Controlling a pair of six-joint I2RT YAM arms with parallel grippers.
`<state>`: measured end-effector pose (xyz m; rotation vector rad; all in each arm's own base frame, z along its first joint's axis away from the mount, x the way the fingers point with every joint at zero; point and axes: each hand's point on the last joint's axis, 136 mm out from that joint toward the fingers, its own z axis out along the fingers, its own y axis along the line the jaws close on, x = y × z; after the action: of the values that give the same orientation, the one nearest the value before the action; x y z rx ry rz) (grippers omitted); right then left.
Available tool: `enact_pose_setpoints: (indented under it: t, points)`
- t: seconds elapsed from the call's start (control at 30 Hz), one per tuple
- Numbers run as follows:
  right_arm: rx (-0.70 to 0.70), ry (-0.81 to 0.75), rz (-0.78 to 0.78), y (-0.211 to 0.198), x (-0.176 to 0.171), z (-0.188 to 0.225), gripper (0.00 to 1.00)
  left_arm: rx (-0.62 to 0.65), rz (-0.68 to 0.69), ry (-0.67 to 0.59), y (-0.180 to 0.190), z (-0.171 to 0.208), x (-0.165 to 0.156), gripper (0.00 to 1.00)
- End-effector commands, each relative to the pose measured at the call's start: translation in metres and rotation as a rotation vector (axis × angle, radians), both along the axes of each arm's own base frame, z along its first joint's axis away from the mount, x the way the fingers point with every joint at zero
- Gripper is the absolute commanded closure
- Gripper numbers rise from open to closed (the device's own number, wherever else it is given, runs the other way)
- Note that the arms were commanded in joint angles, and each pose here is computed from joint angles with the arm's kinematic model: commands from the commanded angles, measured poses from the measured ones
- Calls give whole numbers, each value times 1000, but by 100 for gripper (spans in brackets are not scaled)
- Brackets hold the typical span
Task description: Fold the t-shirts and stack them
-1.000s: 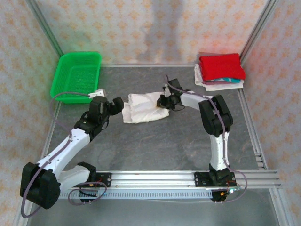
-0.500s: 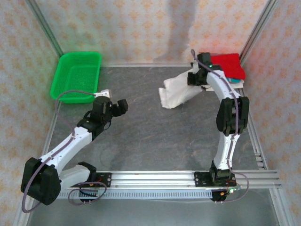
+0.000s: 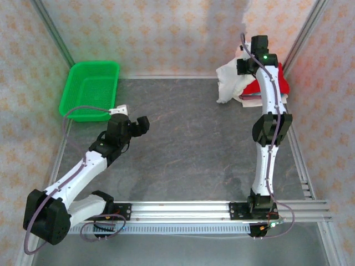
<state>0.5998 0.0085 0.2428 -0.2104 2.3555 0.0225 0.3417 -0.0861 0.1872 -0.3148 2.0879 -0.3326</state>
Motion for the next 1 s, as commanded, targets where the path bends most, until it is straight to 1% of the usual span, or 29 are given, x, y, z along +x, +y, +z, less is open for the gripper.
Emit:
enact_pose_setpoints:
  t: [0.0,0.33,0.57,0.77,0.83,0.97]
  points:
    - [-27,-83,47,-6,5,27,100,57,23,17,9,-9,-9,11]
    - [-7,-253,45,-32,22,70,100,70,53,27,16,-15,-11,11]
    - [-12,-317,22,-56,27,86,100,68,52,35,15,-17,-9,11]
    - [5,-310,-27,-91,28,77,100,73,54,43,15,-17,-7,11]
    - [24,-304,-22,-100,29,70,100,75,56,44,15,-17,-7,11]
    - [-28,-260,-30,-114,32,47,100,76,51,55,12,-17,-3,11]
